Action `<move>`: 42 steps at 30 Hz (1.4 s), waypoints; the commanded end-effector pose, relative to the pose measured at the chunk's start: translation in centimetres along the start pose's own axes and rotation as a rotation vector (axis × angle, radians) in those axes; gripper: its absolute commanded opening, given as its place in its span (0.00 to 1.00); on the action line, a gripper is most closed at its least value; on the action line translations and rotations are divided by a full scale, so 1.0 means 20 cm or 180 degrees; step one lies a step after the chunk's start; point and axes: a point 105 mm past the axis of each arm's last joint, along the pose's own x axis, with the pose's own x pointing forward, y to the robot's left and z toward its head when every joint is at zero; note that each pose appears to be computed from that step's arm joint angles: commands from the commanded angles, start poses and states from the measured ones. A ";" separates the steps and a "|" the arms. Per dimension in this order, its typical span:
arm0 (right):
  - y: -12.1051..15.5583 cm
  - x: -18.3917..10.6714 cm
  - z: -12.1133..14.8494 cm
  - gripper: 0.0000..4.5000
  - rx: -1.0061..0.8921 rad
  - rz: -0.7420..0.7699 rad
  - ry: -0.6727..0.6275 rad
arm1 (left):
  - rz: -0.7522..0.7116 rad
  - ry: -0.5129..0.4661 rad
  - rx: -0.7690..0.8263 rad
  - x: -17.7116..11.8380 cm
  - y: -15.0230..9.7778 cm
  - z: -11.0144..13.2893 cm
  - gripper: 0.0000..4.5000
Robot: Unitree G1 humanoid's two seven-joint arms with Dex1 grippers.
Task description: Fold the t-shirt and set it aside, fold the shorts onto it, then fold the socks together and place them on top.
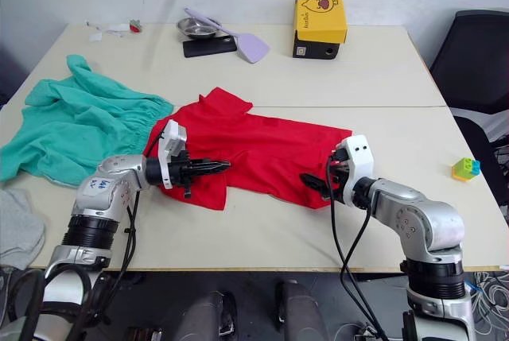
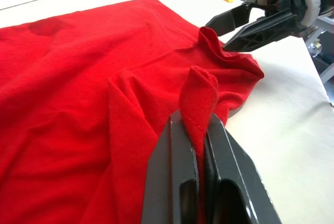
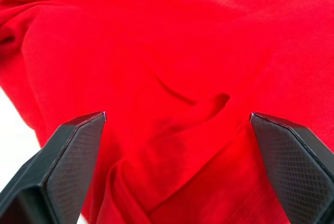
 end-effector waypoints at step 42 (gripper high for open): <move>0.16 -0.50 -0.14 0.00 -0.2524 0.2339 -0.0385 | 0.0534 0.0037 0.0378 -0.67 -0.36 -0.07 0.00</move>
